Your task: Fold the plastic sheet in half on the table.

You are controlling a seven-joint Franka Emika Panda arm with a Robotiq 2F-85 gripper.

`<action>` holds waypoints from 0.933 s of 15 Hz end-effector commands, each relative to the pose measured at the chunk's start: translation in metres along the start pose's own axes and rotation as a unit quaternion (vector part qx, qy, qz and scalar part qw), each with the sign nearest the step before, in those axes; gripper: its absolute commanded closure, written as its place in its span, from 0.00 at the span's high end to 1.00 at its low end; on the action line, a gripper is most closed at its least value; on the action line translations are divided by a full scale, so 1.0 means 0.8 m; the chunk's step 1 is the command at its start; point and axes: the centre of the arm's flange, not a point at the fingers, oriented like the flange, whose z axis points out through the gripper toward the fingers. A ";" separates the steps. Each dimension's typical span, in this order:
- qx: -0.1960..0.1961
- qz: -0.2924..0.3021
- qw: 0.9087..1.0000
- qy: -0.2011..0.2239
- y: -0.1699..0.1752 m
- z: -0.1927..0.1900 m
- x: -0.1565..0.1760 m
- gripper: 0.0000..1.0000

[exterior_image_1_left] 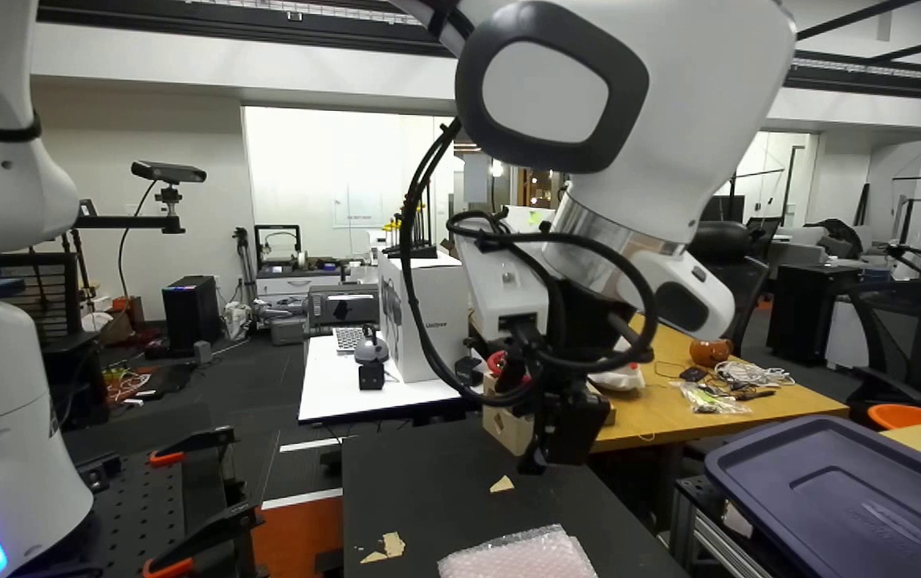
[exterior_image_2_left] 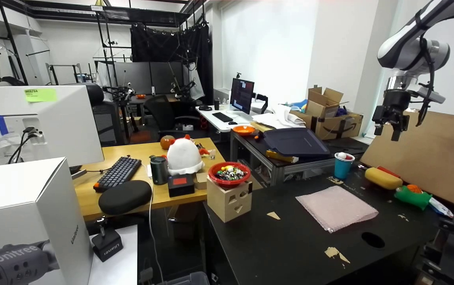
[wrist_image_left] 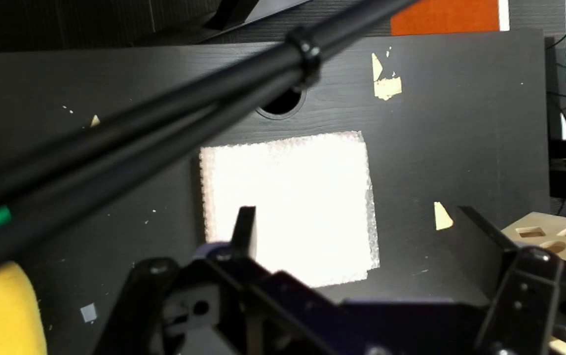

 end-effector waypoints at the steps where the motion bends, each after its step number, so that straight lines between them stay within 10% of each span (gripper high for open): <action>1: -0.002 -0.003 1.000 -0.003 -0.062 -0.010 -0.010 1.00; 14: -0.010 0.026 0.999 0.028 -0.231 -0.015 0.015 1.00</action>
